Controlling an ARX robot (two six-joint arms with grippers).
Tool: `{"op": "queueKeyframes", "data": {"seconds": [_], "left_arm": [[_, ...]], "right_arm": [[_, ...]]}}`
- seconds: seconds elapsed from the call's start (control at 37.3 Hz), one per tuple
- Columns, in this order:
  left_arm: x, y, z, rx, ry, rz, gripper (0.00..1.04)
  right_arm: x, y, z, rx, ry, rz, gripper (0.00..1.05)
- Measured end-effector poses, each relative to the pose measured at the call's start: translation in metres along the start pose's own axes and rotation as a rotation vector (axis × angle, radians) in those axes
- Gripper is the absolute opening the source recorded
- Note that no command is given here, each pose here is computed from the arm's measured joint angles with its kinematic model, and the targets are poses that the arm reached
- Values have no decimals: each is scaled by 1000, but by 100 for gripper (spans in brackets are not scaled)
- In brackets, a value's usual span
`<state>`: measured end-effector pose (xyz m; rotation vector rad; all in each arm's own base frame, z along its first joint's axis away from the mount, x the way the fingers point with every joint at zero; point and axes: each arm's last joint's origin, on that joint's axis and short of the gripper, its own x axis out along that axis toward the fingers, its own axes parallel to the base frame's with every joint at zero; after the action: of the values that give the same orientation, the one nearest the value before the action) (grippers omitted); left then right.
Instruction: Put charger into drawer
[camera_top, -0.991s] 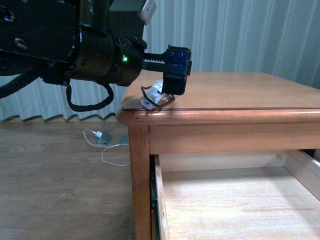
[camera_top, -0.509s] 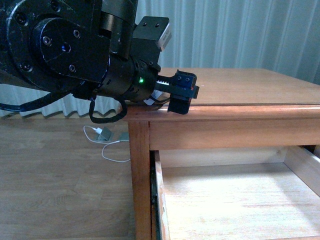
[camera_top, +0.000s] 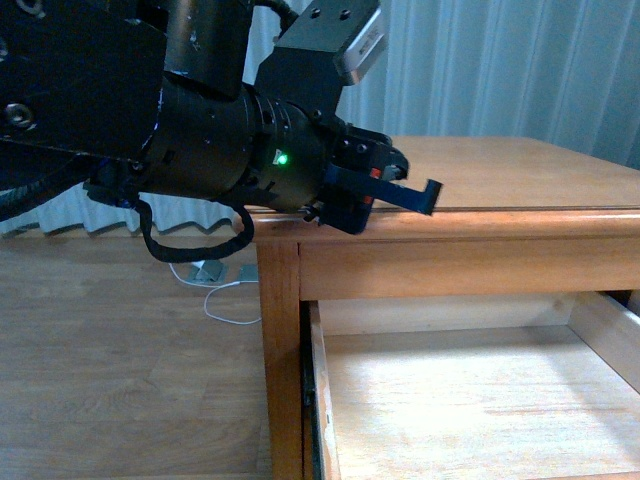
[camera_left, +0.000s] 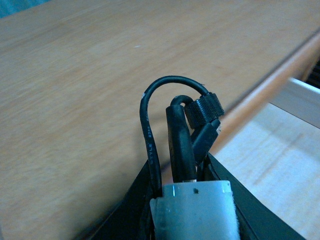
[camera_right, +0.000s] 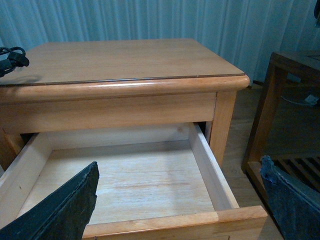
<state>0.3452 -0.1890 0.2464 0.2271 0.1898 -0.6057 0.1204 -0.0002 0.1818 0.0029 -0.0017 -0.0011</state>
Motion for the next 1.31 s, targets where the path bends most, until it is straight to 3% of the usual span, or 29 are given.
{"op": "queueKeyframes", "data": {"seconds": [0.19, 0.4, 0.48, 0.59, 0.8, 1.07, 1.31], "left_arm": [[-7, -23, -8, 45, 15, -97, 24], [2, -34, -21, 71, 71, -110, 24], [8, -36, -30, 73, 107, -113, 37], [11, -33, -30, 62, 87, -27, 58], [-24, -3, 4, -29, -73, 207, 100], [-106, 22, 12, -128, -172, 444, 98], [-195, 12, -16, -171, -177, 565, 98]], "right_arm": [[0, 0, 0, 0, 0, 0, 96], [0, 0, 0, 0, 0, 0, 96], [0, 0, 0, 0, 0, 0, 96], [0, 0, 0, 0, 0, 0, 96], [0, 0, 0, 0, 0, 0, 96], [0, 0, 0, 0, 0, 0, 96], [0, 0, 0, 0, 0, 0, 96]]}}
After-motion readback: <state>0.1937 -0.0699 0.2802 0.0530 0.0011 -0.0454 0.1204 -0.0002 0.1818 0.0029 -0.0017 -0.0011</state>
